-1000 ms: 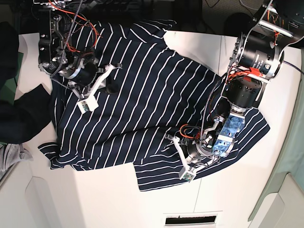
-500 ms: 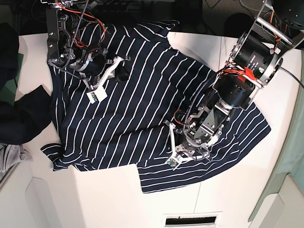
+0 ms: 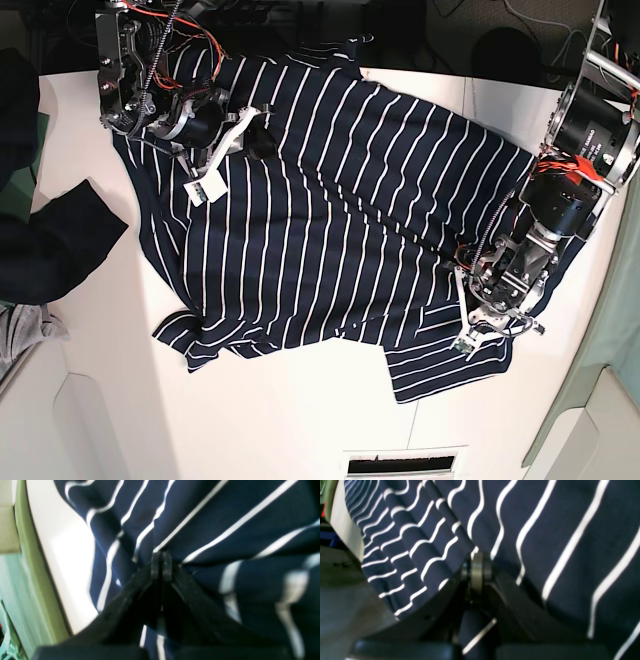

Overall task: Layout the t-shirt on the table in an organized manner, then fold the t-shirt properly
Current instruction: 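Grasp the bunched fabric with the left gripper and pull it outward, then hold the shirt edges with both grippers and stretch them apart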

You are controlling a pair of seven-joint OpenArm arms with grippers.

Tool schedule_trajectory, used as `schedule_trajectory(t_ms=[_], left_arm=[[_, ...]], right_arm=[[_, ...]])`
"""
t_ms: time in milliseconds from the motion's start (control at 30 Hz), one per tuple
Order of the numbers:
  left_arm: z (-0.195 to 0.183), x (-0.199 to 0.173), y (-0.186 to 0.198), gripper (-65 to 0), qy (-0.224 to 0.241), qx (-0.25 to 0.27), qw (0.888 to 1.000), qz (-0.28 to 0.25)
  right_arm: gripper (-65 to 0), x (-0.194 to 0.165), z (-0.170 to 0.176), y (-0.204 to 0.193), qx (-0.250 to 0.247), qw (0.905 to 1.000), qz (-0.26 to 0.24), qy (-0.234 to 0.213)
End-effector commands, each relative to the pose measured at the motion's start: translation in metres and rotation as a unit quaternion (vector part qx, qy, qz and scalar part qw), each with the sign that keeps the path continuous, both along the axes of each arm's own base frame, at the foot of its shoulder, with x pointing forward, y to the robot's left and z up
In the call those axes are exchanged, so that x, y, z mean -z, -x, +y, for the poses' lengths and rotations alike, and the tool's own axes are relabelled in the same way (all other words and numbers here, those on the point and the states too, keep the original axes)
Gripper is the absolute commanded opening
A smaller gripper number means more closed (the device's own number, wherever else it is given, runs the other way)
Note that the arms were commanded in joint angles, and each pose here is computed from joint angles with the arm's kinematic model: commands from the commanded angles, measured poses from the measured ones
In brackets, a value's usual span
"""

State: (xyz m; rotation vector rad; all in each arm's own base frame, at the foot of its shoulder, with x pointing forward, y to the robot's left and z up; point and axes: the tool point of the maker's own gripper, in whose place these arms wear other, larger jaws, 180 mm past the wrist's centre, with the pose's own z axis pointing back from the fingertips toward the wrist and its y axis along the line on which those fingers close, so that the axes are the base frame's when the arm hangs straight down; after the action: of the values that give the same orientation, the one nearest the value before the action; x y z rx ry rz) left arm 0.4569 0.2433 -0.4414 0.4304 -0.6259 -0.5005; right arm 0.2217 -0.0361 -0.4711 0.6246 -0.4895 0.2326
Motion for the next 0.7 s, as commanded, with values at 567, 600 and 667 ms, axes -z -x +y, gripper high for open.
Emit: schedule_trajectory(t_ms=[567,600,667], left_arm=[[-0.043,-0.087,-0.059,-65.0,0.163,0.003,0.977,-0.135],[-0.048,-0.082,-0.058,-65.0,0.168,0.002,0.977,-0.129],[-0.060,-0.071,-0.056,-65.0,0.173,0.003,0.978,-0.117]], right_arm=[[-65.0,-0.075,-0.049,-0.063,0.063,0.9827,-0.172,0.028],[-65.0,-0.080,-0.058,-0.072,0.079,0.9769,-0.195,0.037],[-65.0,-0.090,-0.078,-0.090,0.114,0.9653,-0.226,0.063]])
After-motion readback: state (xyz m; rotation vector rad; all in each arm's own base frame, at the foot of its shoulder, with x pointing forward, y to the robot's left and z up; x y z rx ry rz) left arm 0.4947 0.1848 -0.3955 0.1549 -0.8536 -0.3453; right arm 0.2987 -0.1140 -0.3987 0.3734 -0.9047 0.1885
